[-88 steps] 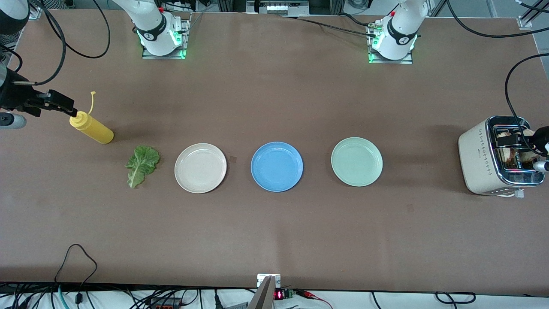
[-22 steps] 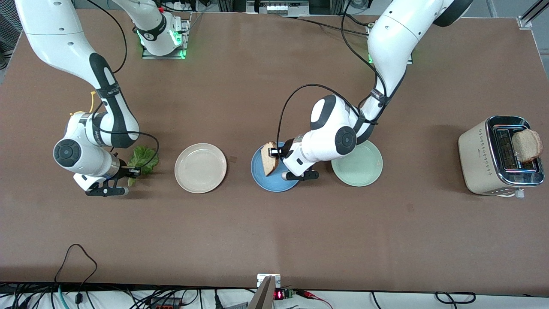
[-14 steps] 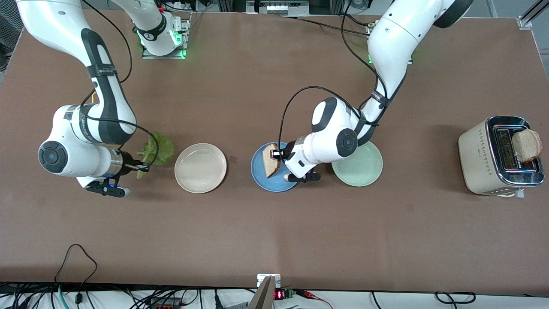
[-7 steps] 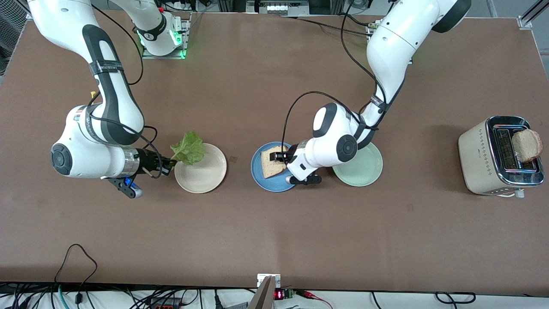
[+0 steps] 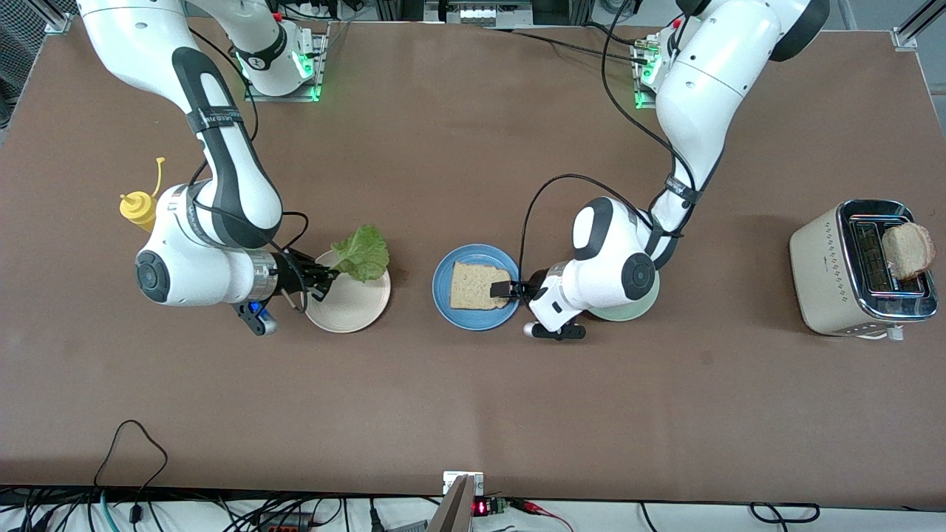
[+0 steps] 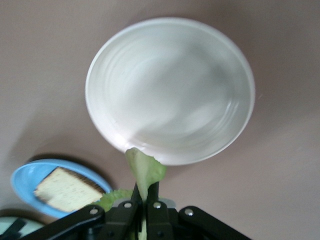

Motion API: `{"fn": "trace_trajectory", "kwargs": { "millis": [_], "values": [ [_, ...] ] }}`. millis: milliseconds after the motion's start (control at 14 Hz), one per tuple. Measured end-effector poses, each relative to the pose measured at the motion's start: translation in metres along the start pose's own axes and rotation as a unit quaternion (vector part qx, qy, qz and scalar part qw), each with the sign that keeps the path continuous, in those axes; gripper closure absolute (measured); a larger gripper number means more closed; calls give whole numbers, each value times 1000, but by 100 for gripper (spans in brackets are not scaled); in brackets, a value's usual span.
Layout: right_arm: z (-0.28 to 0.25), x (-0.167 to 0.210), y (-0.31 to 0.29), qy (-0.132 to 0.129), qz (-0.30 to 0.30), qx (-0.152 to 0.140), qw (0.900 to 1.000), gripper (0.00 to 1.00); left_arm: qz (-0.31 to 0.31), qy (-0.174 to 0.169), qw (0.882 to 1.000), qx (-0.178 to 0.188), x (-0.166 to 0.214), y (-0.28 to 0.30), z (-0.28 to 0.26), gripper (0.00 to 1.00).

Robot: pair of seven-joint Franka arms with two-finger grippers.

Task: Make sandwich in blue plate with both arms
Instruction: 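Lay the lettuce on the bread with the right gripper while the left withdraws, then withdraw the right gripper from the plate while the left gripper nears the toaster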

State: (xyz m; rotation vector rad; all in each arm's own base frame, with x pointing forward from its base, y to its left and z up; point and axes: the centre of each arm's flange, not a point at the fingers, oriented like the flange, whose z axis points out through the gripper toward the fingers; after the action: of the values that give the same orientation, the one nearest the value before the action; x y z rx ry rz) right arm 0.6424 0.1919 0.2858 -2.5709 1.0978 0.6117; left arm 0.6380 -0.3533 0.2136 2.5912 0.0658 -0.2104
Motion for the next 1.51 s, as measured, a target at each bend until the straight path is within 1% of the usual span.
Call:
{"fn": "trace_trajectory", "kwargs": {
  "millis": [143, 215, 430, 573, 645, 788, 860, 932, 1003, 1075, 1219, 1290, 1505],
  "values": [
    [8, -12, -14, 1, 40, 19, 999, 95, 12, -2, 1000, 14, 3, 1, -19, 0],
    [14, -20, -24, 6, 60, 26, 998, 95, 23, -1, 999, 34, 6, -1, -36, 0],
    [43, -52, -59, 22, 100, 44, 994, 95, 57, 7, 990, 127, 14, -22, -99, 0],
    [69, -70, -77, 27, 114, 65, 991, 95, 60, 13, 983, 174, 18, -39, -137, 0],
    [84, -78, -84, 27, 117, 74, 990, 95, 53, 20, 980, 190, 21, -49, -157, 0],
    [117, -92, -93, 32, 122, 89, 988, 95, 26, 41, 977, 209, 29, -79, -205, 0],
    [131, -97, -97, 39, 126, 95, 987, 95, 10, 48, 975, 215, 31, -94, -232, 0],
    [143, -101, -99, 45, 129, 100, 986, 95, -4, 48, 975, 216, 27, -106, -262, 0],
    [151, -103, -100, 49, 131, 103, 985, 95, -9, 45, 974, 222, 21, -111, -285, 0],
    [156, -104, -101, 53, 133, 106, 984, 95, -11, 45, 970, 238, 14, -111, -310, 0],
    [164, -107, -103, 58, 136, 111, 983, 96, -3, 56, 961, 269, -2, -97, -357, 0],
    [169, -110, -104, 61, 138, 114, 982, 90, 1, 61, 959, 278, -10, -87, -376, 0],
    [175, -113, -106, 67, 136, 120, 981, 63, -3, 55, 958, 282, -26, -72, -410, 0]
  ]
}}
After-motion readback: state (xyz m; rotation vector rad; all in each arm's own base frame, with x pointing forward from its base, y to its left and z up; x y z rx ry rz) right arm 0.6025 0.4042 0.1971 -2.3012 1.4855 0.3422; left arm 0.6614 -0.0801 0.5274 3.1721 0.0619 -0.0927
